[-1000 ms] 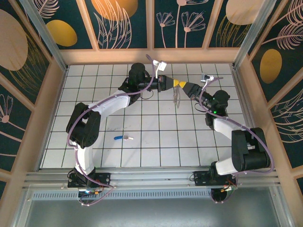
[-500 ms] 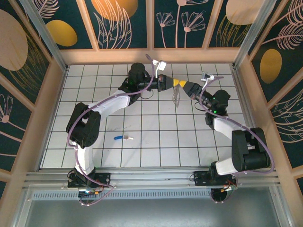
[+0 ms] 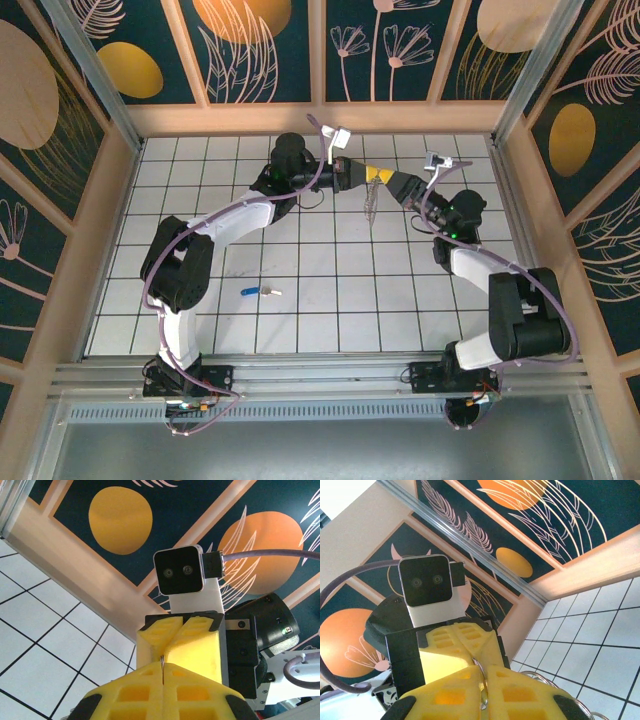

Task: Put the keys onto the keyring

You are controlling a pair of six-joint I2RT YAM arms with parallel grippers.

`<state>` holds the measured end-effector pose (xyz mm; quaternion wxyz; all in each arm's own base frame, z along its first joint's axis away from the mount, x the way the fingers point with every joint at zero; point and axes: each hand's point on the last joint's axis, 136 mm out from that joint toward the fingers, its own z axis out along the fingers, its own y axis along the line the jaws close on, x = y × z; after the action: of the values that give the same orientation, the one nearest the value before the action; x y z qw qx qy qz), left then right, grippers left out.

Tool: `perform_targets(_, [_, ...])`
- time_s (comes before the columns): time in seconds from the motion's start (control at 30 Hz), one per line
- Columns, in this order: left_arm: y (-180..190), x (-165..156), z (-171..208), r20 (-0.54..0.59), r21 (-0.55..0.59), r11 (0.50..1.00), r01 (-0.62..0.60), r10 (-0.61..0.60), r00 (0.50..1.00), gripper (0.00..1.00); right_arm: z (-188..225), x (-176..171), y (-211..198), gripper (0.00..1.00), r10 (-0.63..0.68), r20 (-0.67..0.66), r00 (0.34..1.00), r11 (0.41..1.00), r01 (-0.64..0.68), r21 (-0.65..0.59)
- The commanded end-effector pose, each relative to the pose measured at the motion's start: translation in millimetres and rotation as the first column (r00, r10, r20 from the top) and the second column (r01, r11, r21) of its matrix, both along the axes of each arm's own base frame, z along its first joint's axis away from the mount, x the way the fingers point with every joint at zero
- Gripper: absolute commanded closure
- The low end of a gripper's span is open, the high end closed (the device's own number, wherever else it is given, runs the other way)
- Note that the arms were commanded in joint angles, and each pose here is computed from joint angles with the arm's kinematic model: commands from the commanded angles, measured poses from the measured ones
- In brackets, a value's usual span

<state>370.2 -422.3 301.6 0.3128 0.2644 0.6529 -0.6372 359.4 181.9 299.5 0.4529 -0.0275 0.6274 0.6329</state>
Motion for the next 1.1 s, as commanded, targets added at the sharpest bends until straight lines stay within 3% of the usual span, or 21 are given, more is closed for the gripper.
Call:
perform_targets(0.0, [-5.6,-9.1,3.6,0.025,-0.024,0.998,0.053,-0.053,0.998,1.00,17.2,-9.6,11.6,0.85,0.068,0.073,0.995,0.998,-0.069,0.009])
perform_targets(0.1, [-5.3,-8.8,2.9,0.025,-0.022,0.998,0.053,-0.052,0.998,1.00,16.7,-8.6,11.3,0.89,0.063,0.071,0.995,0.998,-0.064,0.010])
perform_targets(0.2, [-5.6,-9.0,4.0,0.028,-0.024,0.998,0.053,-0.053,0.998,1.00,15.5,-7.6,10.9,0.99,0.060,0.068,0.996,0.998,-0.061,0.009])
perform_targets(0.37, [-4.0,-4.6,6.4,0.022,-0.025,1.000,0.015,-0.015,1.000,1.00,11.8,-4.4,8.5,1.00,0.039,0.053,0.998,0.999,-0.040,0.005])
perform_targets(0.63, [16.9,7.4,23.5,0.015,-0.076,0.982,-0.174,0.175,0.984,0.74,18.7,-0.7,4.2,1.00,0.016,0.055,0.998,1.000,-0.017,0.023])
perform_targets(0.8, [33.6,9.3,23.4,-0.036,-0.137,0.953,-0.269,0.266,0.963,0.67,26.9,0.5,2.1,1.00,0.000,0.063,0.998,0.999,-0.002,0.040])
perform_targets(1.07, [38.2,10.5,18.5,-0.111,-0.217,0.933,-0.288,0.269,0.957,0.65,37.9,2.1,5.8,1.00,-0.018,0.063,0.998,0.995,0.012,0.104])
